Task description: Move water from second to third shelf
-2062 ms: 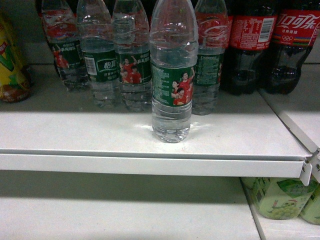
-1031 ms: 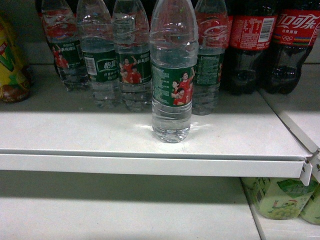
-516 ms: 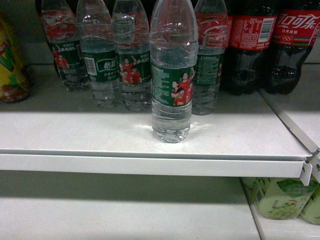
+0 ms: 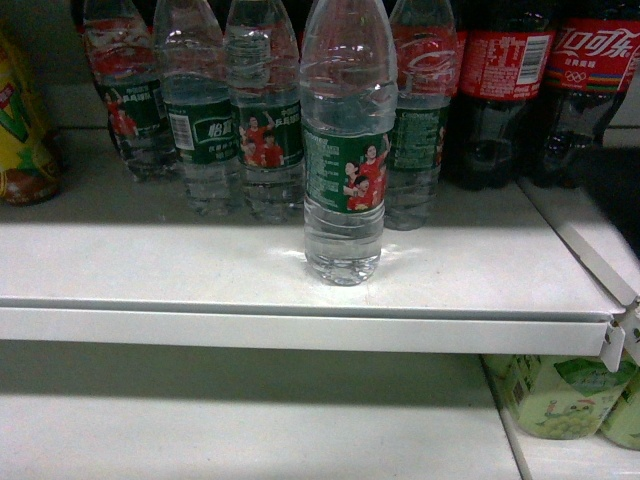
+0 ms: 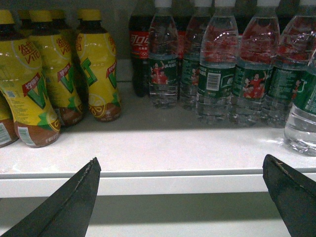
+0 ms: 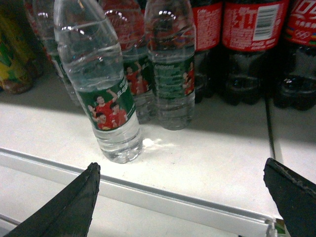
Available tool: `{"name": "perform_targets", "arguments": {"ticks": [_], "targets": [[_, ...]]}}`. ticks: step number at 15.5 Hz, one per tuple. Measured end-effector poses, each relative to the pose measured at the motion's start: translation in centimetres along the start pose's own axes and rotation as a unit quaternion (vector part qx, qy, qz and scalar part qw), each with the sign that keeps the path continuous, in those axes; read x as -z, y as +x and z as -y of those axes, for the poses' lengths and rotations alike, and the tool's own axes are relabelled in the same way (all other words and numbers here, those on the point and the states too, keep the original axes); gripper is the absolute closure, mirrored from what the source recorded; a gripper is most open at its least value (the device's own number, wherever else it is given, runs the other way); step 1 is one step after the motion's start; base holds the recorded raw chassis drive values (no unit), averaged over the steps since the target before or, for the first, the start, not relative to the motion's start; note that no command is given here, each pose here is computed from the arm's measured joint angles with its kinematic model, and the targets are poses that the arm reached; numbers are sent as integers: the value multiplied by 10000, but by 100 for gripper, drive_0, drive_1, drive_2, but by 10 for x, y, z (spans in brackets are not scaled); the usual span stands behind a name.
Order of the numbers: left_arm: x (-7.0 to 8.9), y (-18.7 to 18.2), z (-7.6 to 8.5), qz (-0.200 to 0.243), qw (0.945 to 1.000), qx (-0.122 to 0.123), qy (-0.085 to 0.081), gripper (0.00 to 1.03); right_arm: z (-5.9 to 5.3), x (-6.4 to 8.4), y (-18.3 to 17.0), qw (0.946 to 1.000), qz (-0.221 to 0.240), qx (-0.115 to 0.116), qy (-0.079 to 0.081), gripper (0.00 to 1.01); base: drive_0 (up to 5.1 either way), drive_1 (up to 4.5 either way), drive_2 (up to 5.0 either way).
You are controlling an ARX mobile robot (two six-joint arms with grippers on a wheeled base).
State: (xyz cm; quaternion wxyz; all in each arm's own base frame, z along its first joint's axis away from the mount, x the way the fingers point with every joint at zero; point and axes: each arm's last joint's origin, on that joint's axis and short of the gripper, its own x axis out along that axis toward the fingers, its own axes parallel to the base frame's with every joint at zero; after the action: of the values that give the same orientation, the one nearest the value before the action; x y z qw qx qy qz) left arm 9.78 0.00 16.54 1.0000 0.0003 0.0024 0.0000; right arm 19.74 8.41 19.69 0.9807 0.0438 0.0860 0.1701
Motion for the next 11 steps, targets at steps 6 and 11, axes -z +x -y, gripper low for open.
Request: {"name": "perform_targets", "arguments": {"ticks": [6, 11], "targets": [[0, 0, 0, 0, 10000, 0, 0, 5, -58, 4, 65, 9967, -556, -494, -315, 3, 0, 0, 0], [0, 0, 0, 0, 10000, 0, 0, 5, -78, 0, 96, 9951, -825, -539, -125, 3, 0, 0, 0]]}}
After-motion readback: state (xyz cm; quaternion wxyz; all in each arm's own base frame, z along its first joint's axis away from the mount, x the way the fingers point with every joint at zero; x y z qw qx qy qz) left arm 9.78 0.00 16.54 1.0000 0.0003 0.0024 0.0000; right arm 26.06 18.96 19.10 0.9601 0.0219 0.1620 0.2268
